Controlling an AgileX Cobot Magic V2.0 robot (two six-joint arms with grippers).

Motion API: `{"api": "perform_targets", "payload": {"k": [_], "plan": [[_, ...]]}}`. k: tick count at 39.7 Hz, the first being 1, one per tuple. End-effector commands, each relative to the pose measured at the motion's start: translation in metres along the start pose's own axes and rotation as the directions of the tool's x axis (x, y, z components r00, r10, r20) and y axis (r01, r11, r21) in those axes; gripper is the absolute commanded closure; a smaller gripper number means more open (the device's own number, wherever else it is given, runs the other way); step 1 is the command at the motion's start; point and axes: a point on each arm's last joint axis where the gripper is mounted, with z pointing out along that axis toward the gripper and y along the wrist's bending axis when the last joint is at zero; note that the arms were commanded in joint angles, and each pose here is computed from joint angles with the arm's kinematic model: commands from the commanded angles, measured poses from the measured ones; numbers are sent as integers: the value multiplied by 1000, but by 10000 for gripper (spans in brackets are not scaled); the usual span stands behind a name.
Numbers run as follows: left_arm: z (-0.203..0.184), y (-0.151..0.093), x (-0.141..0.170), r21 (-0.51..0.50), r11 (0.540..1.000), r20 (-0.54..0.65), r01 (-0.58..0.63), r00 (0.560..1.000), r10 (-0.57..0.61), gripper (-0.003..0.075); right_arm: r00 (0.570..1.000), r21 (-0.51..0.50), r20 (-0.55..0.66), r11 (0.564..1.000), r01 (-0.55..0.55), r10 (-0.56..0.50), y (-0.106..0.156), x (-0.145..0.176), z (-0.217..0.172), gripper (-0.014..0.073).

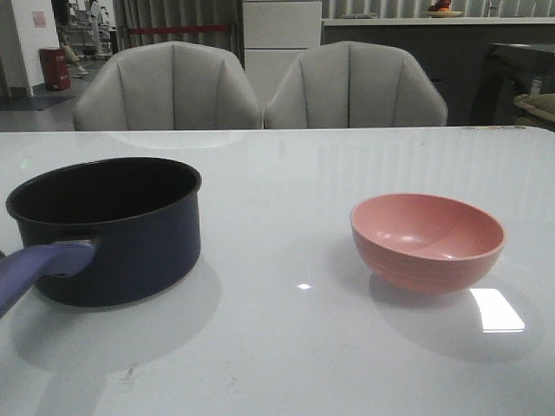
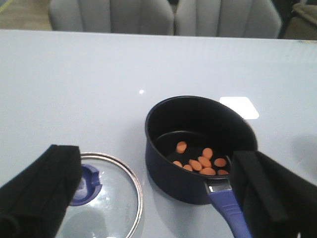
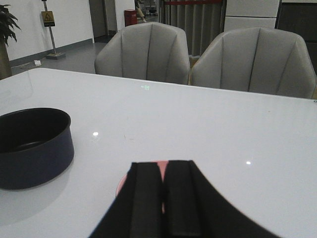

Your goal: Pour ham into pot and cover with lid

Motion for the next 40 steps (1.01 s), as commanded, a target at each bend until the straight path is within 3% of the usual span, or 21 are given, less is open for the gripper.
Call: {"api": "perform_targets", "payload": {"k": [1, 8, 17, 32, 40], "plan": [[14, 4, -27, -55, 996, 3, 66, 998, -66, 69, 997, 20, 80, 1000, 7, -8, -1, -13, 0, 447], [52, 20, -39, -149, 972, -174, 183, 962, -208, 69, 997, 20, 80, 1000, 7, -8, -1, -13, 0, 447], [117, 38, -39, -214, 951, -458, 222, 837, -299, 70, 997, 20, 80, 1000, 7, -8, -1, -13, 0, 447], [195, 59, -30, -278, 937, -638, 214, 688, -346, 71, 997, 20, 80, 1000, 7, -8, -1, -13, 0, 447], [211, 69, -35, -331, 927, -646, 175, 675, -358, 71, 997, 20, 80, 1000, 7, -8, -1, -13, 0, 447]]}}
